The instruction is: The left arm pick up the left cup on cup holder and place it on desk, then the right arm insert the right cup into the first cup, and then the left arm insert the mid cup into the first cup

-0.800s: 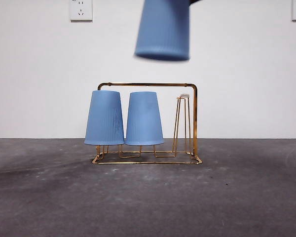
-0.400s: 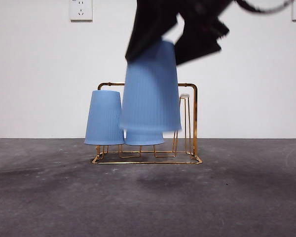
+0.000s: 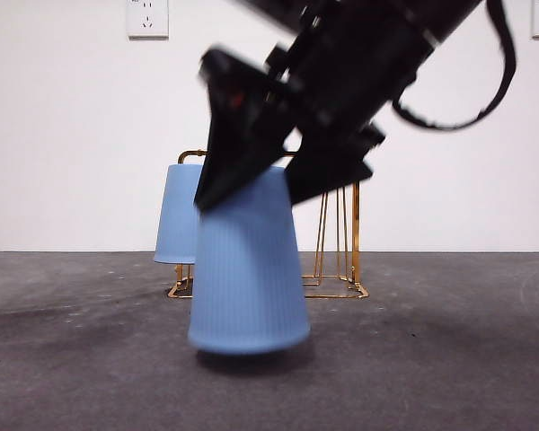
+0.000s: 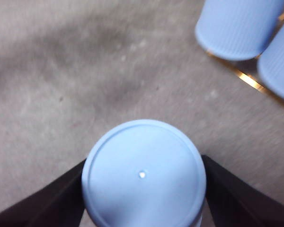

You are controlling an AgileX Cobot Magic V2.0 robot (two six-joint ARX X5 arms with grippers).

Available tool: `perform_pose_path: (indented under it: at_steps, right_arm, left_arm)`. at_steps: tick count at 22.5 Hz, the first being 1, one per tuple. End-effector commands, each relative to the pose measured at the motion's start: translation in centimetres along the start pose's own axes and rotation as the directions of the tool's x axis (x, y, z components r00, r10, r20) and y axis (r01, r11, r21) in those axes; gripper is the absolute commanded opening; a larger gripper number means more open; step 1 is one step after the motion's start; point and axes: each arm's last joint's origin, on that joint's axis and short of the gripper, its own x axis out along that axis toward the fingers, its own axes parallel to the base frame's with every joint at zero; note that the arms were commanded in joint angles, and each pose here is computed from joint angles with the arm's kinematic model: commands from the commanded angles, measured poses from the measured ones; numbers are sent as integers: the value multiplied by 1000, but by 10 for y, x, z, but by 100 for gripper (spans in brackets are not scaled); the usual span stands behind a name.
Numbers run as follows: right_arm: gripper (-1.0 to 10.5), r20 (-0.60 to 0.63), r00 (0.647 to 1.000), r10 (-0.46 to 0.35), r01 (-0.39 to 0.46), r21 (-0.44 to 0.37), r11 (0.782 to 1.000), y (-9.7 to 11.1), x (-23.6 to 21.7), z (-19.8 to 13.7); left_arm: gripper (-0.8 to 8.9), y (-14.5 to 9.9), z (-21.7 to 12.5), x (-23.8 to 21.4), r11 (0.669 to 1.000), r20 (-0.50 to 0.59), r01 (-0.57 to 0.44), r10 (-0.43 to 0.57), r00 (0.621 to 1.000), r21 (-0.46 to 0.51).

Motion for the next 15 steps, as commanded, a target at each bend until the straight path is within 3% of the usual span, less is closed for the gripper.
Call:
perform_pose_path:
  at_steps: [1,5,10,15]
  right_arm:
    - [271,-14,1000,11,-11,-1,1000,6,10,-2]
    - [277,-28,1000,-1,1,-10,1000,10,15,-5]
    - [482,-28,1000,1,-1,-2,1000,13,15,-6]
    - [551,15,1000,-20,20,-5,1000,14,2,2]
  left_arm:
    - [544,-3,6,-3,999,25,10,-11,1000,31]
    - [544,-3,6,-3,999,25,10,-11,1000,32]
    - [544,-3,6,-3,999,25,10,-11,1000,31]
    - [544,-3,6,-3,999,26,10,-11,1000,31]
